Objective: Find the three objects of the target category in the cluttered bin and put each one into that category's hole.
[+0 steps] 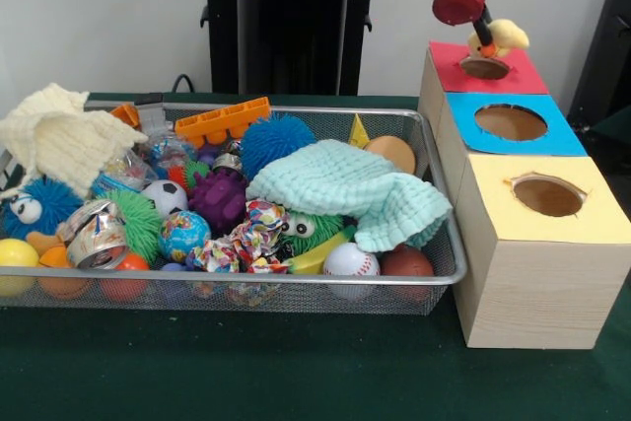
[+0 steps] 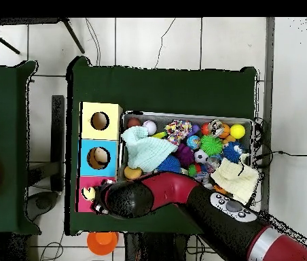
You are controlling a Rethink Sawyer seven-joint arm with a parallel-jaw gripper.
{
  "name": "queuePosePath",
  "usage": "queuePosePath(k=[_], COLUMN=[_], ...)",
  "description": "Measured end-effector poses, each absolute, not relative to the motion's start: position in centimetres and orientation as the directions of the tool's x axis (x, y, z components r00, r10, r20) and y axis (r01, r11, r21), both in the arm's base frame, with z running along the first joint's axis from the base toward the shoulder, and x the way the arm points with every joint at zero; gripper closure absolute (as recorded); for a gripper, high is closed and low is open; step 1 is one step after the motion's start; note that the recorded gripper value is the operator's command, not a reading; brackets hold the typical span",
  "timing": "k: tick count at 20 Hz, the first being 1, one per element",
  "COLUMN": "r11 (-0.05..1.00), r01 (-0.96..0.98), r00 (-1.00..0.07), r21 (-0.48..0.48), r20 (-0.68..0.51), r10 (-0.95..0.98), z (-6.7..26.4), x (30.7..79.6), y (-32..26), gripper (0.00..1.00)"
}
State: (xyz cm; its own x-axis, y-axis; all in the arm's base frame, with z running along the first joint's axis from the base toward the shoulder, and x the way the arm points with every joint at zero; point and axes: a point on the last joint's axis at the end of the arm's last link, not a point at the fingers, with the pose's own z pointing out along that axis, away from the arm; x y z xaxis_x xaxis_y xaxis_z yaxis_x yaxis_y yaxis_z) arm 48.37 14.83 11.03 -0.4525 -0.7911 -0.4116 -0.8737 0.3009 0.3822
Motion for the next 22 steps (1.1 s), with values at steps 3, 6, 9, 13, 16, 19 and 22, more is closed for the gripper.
queuePosePath(k=[3,6,9,13,16,19,22], r11=[0.302,0.305,0.308,0.309,0.308,0.307,0.305], r01=[-0.874,-0.872,-0.87,-0.868,-0.867,-0.867,-0.866], r00=[-0.453,-0.455,-0.458,-0.459,-0.458,-0.458,-0.457], r21=[0.381,0.382,0.385,0.389,0.391,0.393,0.396], r20=[-0.41,-0.407,-0.401,-0.391,-0.387,-0.383,-0.378], r10=[-0.792,-0.792,-0.794,-0.798,-0.8,-0.803,-0.805], z=[11.04,10.94,10.78,10.52,10.4,10.32,10.23], x=[48.39,48.33,48.21,47.97,47.83,47.71,47.56], y=[14.77,14.7,14.64,14.71,14.82,14.93,15.0], gripper=[1.0,1.0,1.0,1.0,1.0,1.0,0.0])
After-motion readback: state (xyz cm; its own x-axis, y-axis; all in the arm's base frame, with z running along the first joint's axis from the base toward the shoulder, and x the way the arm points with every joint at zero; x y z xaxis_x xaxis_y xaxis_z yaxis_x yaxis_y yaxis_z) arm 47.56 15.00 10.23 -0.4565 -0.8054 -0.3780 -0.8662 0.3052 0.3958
